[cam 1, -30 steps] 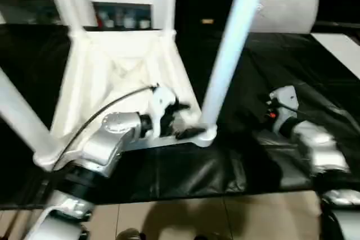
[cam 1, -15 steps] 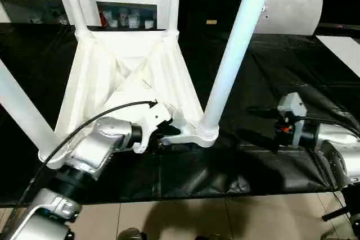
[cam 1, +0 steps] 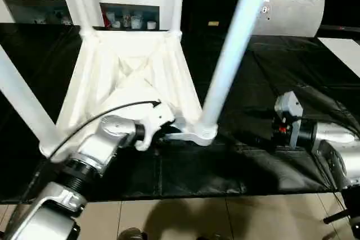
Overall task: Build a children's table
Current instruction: Rotate leg to tighten
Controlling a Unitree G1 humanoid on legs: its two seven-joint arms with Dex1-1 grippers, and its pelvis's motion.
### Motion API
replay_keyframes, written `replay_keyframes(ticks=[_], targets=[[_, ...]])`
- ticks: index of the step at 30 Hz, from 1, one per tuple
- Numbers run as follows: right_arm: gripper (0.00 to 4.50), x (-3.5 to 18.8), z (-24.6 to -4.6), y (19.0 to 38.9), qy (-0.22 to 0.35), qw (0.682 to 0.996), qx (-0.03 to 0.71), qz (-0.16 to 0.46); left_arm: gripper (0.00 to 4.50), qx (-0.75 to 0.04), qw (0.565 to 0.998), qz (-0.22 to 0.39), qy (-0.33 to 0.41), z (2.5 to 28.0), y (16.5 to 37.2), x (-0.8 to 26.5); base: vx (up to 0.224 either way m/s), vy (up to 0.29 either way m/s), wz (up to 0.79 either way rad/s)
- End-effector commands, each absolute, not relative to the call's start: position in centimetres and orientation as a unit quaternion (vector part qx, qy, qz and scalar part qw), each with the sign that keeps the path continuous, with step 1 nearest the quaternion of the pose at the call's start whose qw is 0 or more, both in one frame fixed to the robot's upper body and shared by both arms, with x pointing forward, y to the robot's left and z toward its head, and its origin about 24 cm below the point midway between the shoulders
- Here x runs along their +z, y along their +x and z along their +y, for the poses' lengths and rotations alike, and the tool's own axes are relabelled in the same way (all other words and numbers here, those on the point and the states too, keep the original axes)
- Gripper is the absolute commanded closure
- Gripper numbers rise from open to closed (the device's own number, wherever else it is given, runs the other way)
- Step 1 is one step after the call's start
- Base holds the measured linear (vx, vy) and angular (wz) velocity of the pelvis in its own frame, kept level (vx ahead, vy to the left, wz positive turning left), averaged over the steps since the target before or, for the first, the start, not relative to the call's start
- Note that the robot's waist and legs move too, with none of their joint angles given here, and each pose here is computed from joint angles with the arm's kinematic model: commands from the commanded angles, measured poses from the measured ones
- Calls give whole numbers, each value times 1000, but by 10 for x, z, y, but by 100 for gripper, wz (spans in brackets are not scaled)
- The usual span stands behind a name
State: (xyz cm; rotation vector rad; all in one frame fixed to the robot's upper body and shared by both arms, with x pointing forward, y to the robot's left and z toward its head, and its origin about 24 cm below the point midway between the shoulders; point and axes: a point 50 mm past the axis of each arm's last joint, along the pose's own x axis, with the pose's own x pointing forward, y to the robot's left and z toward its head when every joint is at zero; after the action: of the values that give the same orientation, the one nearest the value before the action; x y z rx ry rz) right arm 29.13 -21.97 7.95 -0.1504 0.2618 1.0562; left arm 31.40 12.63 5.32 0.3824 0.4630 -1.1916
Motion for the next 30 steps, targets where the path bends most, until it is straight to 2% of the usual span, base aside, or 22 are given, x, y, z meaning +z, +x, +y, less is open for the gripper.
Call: replay_keyframes(ticks=[1, 9, 18, 19, 22, 23, 24, 25, 30], targets=[[0, 84, -218, 291, -76, 847, 513, 119, 289, -558, 775, 225, 193, 129, 313, 48, 0, 0, 0], [0, 85, -218, 289, -77, 845, 516, 119, 339, -602, 752, 163, 213, 124, 315, 65, 0, 0, 0], [0, 85, -220, 288, -79, 842, 519, 125, 360, -612, 737, 163, 236, 126, 318, 68, 0, 0, 0], [0, 85, -220, 288, -80, 842, 519, 126, 317, -610, 739, 162, 235, 126, 321, 70, 0, 0, 0], [0, 85, -220, 288, -81, 841, 520, 126, 318, -619, 732, 163, 232, 127, 321, 74, 0, 0, 0], [0, 85, -220, 288, -81, 841, 520, 126, 298, -625, 727, 163, 233, 127, 320, 75, 0, 0, 0], [0, 85, -220, 288, -82, 840, 520, 127, 298, -629, 723, 154, 240, 127, 320, 78, 0, 0, 0], [0, 85, -220, 288, -82, 840, 521, 127, 266, -630, 722, 152, 242, 127, 321, 79, 0, 0, 0], [0, 85, -220, 286, -85, 838, 524, 128, 264, -624, 719, 155, 265, 133, 328, 80, 0, 0, 0]])
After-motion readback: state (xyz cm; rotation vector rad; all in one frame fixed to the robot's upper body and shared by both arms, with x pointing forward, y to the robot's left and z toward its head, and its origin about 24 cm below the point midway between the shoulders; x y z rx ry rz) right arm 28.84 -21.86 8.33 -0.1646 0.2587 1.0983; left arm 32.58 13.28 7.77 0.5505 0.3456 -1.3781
